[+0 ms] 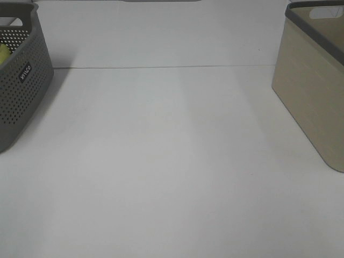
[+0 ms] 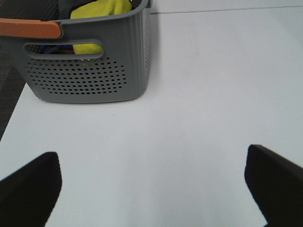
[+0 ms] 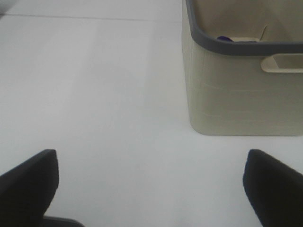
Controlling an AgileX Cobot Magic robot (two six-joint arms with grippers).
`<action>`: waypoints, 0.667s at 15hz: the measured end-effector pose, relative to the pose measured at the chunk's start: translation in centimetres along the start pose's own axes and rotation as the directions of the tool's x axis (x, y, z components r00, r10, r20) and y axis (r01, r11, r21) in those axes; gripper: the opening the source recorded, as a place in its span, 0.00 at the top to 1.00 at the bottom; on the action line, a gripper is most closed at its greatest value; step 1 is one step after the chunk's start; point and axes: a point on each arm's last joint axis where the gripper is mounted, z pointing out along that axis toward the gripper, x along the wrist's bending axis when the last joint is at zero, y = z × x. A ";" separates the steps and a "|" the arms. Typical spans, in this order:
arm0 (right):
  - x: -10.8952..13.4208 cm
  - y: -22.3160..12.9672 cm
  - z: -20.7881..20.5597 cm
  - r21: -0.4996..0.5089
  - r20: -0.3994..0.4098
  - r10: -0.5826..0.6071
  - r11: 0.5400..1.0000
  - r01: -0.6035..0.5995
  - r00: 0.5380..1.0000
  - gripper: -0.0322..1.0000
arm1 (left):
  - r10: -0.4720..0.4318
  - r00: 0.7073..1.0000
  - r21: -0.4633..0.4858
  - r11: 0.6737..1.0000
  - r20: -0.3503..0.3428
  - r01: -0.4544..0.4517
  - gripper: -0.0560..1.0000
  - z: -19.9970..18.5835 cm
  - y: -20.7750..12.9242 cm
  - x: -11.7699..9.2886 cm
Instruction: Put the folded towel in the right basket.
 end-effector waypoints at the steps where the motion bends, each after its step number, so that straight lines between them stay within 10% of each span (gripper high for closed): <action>1: -0.1 -0.5 0.1 0.014 0.012 -0.007 1.000 0.007 1.000 0.03 | 0.000 1.000 0.000 1.000 0.000 0.000 0.01 0.0 0.0 0.0; 10: -0.1 -0.6 0.2 0.016 0.042 0.010 1.000 -0.011 0.999 0.03 | 0.000 1.000 0.000 1.000 0.000 0.000 0.01 0.0 0.0 0.0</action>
